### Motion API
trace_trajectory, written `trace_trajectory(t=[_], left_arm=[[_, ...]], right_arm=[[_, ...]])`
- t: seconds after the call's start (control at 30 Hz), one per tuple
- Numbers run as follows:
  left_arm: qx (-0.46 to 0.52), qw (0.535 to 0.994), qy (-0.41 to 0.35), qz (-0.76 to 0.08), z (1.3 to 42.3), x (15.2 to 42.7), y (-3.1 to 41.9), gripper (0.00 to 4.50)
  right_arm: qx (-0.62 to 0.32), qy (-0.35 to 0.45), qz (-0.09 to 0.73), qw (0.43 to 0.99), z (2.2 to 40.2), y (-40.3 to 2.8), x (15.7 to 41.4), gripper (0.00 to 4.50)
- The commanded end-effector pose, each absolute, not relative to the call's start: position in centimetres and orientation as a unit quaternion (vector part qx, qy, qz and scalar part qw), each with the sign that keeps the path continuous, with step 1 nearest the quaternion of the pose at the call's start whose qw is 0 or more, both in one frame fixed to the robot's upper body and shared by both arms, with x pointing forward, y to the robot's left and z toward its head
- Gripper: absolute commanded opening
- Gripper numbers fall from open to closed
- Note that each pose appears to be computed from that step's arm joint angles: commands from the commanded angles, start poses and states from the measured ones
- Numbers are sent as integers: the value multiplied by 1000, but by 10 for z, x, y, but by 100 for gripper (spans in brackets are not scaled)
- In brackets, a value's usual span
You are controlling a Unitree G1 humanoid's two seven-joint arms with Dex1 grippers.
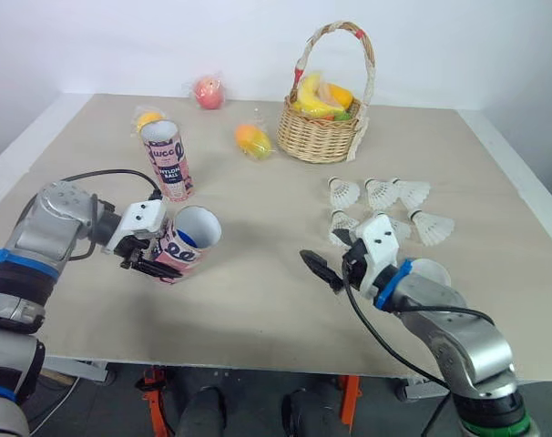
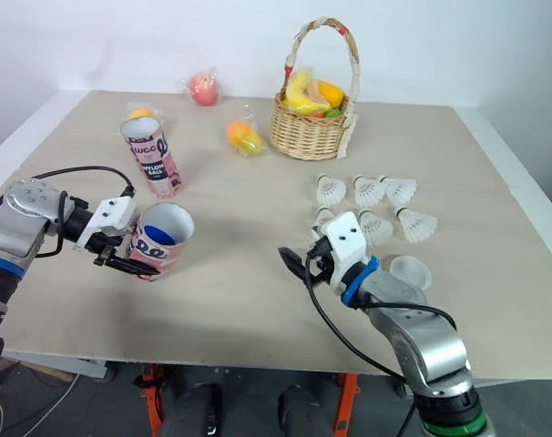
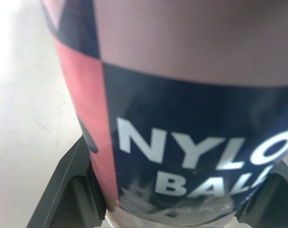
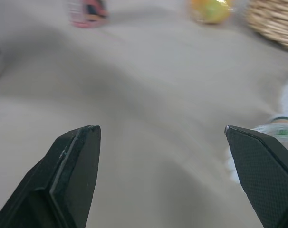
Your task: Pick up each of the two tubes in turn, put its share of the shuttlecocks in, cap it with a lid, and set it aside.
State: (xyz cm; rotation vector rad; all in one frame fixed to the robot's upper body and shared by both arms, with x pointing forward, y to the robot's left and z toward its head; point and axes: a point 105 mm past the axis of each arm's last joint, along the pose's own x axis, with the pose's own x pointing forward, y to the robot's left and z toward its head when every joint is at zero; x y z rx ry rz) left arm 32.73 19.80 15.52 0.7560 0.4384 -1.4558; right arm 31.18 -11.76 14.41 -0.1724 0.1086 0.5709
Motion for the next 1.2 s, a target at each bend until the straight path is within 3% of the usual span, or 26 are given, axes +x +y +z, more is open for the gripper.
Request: trace_trajectory(t=[0.03, 0.43, 0.53, 0.77, 1.07, 1.2], left_arm=[[346, 643, 202, -652, 151, 326, 193, 290], [336, 637, 199, -665, 155, 321, 184, 290], [333, 636, 196, -668, 155, 320, 182, 287], [309, 634, 186, -684, 155, 313, 173, 287], [310, 633, 188, -684, 152, 313, 173, 287], [309, 631, 193, -685, 150, 312, 173, 287]], right_arm=[[-96, 46, 246, 963, 146, -123, 325, 450], [-114, 77, 173, 975, 125, -125, 358, 450], [-176, 80, 140, 971, 119, -129, 367, 363], [-211, 55, 144, 965, 123, -118, 366, 21], [-197, 7, 204, 959, 144, -105, 351, 9], [-166, -77, 345, 921, 183, -90, 322, 9]])
